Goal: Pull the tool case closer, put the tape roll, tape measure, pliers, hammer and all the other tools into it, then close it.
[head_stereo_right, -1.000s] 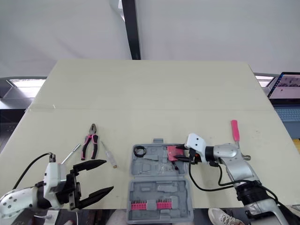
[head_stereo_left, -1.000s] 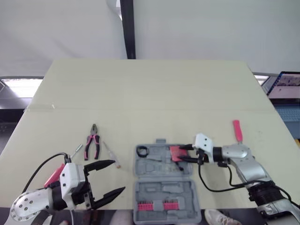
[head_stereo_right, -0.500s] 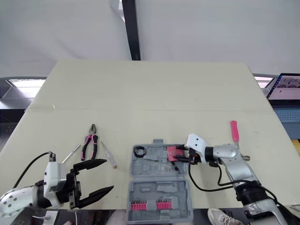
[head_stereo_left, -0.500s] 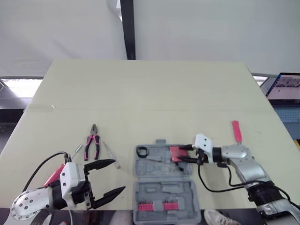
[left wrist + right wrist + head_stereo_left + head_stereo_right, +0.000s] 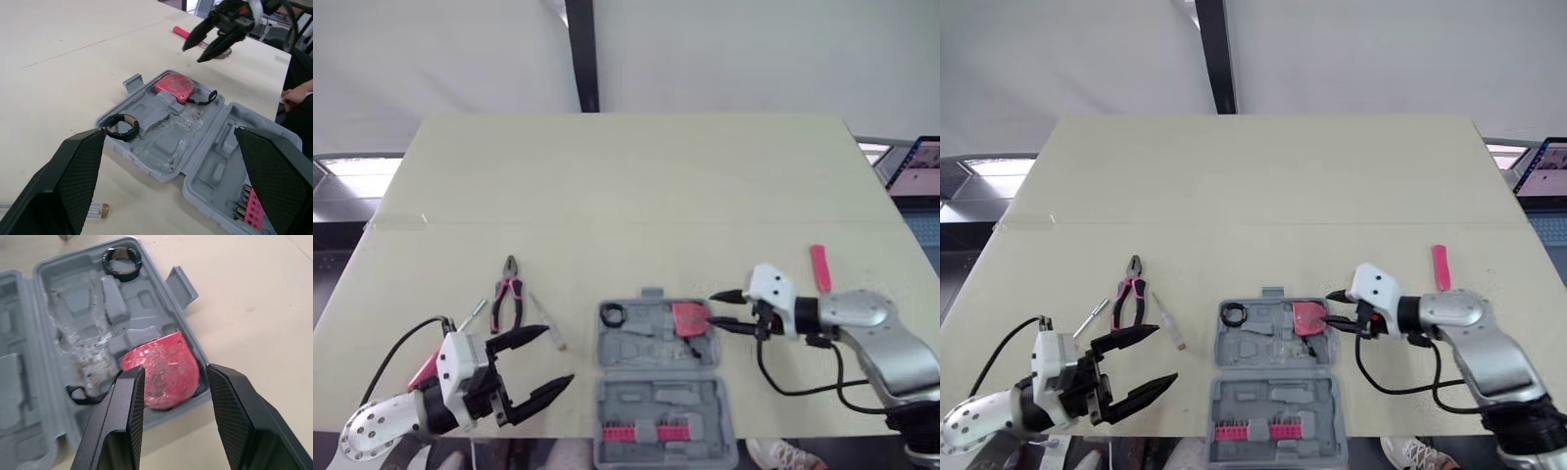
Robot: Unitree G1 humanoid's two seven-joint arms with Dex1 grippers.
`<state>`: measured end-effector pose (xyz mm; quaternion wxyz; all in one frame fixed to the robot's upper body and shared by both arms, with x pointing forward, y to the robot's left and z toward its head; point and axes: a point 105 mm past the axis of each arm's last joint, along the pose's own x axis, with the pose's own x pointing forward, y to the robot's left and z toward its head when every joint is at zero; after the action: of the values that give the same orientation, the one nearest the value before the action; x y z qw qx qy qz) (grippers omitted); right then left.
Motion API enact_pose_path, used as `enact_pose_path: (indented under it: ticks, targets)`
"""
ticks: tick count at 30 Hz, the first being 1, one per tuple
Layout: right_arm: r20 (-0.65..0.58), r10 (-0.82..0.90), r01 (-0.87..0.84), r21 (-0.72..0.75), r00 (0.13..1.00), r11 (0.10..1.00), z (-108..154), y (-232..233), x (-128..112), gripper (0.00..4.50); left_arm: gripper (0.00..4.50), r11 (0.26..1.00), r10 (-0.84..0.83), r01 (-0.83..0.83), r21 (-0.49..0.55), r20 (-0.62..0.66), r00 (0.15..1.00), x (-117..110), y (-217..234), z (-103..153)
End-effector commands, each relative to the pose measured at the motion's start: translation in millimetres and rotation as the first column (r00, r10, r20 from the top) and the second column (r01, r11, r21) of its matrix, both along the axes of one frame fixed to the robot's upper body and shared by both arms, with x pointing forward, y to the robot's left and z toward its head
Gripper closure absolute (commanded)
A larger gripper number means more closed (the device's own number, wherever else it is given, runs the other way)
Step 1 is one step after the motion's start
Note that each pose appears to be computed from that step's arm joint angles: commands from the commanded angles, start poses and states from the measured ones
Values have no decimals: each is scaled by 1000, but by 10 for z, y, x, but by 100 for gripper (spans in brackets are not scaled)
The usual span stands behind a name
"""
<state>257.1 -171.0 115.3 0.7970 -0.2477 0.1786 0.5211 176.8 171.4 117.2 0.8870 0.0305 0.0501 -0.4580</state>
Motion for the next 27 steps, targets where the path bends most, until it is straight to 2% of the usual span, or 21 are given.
enact_pose_path:
  ticks: [1,6,9,12,18,27]
  targets:
    - [-116,51,-55,-32,992,998,25,-120,-352,238,0,1000,12,-12,-8,-11,1000,-104,-3,26]
    - [-276,-1,-23,-84,961,996,-9,-398,-707,238,0,997,78,-78,6,-49,996,-280,72,-70]
    - [-345,-47,11,-106,937,994,-30,-514,-850,150,0,992,122,-119,33,-83,989,-395,133,-161]
    - [-369,-85,45,-114,926,992,-91,-585,-944,9,0,988,150,-146,49,-93,984,-506,174,-239]
    - [-383,-126,83,-127,915,988,-212,-689,-1038,4,0,987,140,-134,85,-67,988,-638,199,-324]
    - [-351,-113,71,-129,929,989,-214,-704,-962,4,0,989,133,-130,77,-32,991,-571,201,-293]
